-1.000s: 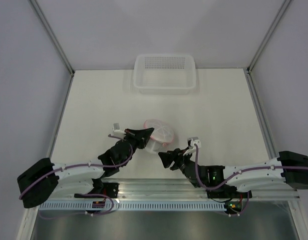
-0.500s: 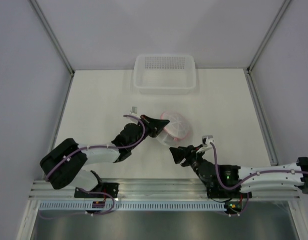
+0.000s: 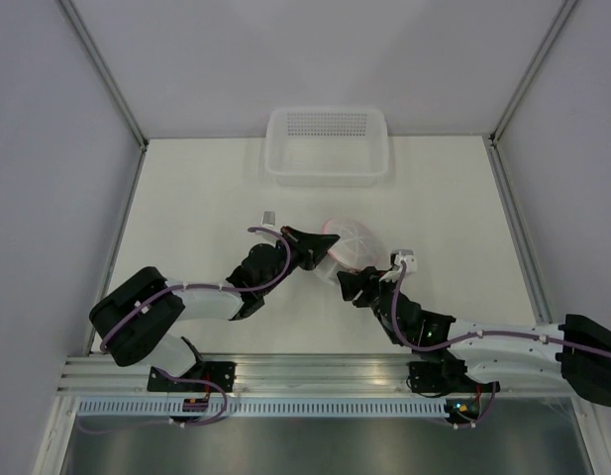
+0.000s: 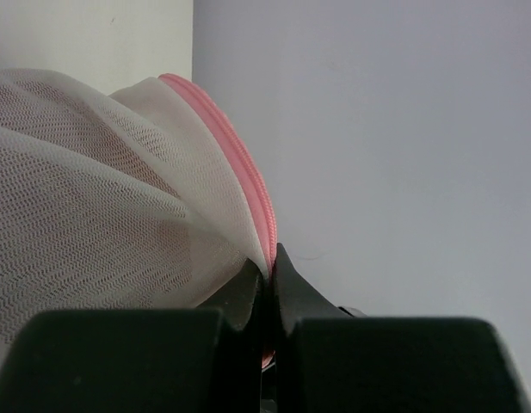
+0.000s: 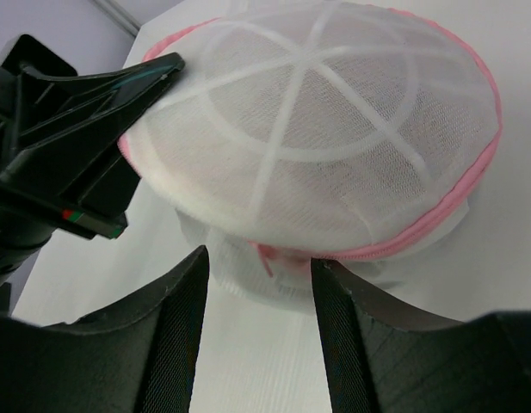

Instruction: Unzip the laundry bag and remove the bra

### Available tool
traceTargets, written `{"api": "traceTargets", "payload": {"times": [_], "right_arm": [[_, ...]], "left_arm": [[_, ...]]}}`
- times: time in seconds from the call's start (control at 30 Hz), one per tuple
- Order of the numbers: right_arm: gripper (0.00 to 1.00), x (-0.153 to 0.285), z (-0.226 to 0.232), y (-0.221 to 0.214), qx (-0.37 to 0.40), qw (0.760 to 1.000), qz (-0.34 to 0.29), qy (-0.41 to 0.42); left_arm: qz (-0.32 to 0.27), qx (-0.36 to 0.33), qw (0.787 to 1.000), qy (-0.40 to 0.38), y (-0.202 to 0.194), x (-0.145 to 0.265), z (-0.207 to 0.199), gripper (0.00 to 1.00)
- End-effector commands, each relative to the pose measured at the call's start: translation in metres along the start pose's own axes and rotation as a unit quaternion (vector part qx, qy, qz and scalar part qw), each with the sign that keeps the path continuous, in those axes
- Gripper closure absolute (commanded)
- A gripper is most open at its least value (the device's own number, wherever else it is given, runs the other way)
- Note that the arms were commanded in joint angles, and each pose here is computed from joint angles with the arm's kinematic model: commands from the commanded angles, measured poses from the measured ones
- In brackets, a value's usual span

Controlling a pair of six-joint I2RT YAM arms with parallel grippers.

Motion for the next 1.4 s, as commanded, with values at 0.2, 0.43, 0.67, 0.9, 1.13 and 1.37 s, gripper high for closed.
{"api": "traceTargets", "payload": {"times": [0.2,0.43,0.67,0.9,1.13,1.37], "right_arm": [[0.6,-0.027,0.02,0.012,-0.003,0.999,-0.013,0.036],[0.88,-0.016,0.013,0.021,-0.005,1.0,-0.016,0.027],[1.0,-0.001,-0.003,0.024,0.024,0.999,0.021,-0.025],[1.0,0.006,-0.002,0.024,0.101,0.987,0.105,-0.073],[1.0,0.011,-0.012,0.025,0.166,0.965,0.148,-0.142],[1.0,0.014,-0.024,0.018,0.21,0.939,0.186,-0.197]], "left_arm": [[0.006,0.037,0.998,-0.052,0.0,0.003,-0.025,0.98],[-0.003,0.036,0.999,-0.037,0.002,0.012,-0.012,0.98],[-0.001,0.039,0.999,-0.027,0.005,0.021,0.004,0.98],[0.005,0.012,1.0,-0.021,0.028,0.033,0.014,0.98],[0.04,-0.03,0.999,-0.001,0.051,0.047,0.025,0.98],[0.066,-0.075,0.995,0.016,0.071,0.052,0.027,0.98]]}}
Point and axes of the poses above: each gripper's point midway between its finger pads, its own x axis back along the fingers, its own z axis along the line the jaws close on, y = z × x, the point moved 7 cm from there along x, back along the fingers, and after that the axes turned 3 degrees about -x, right-handed, at the moved point
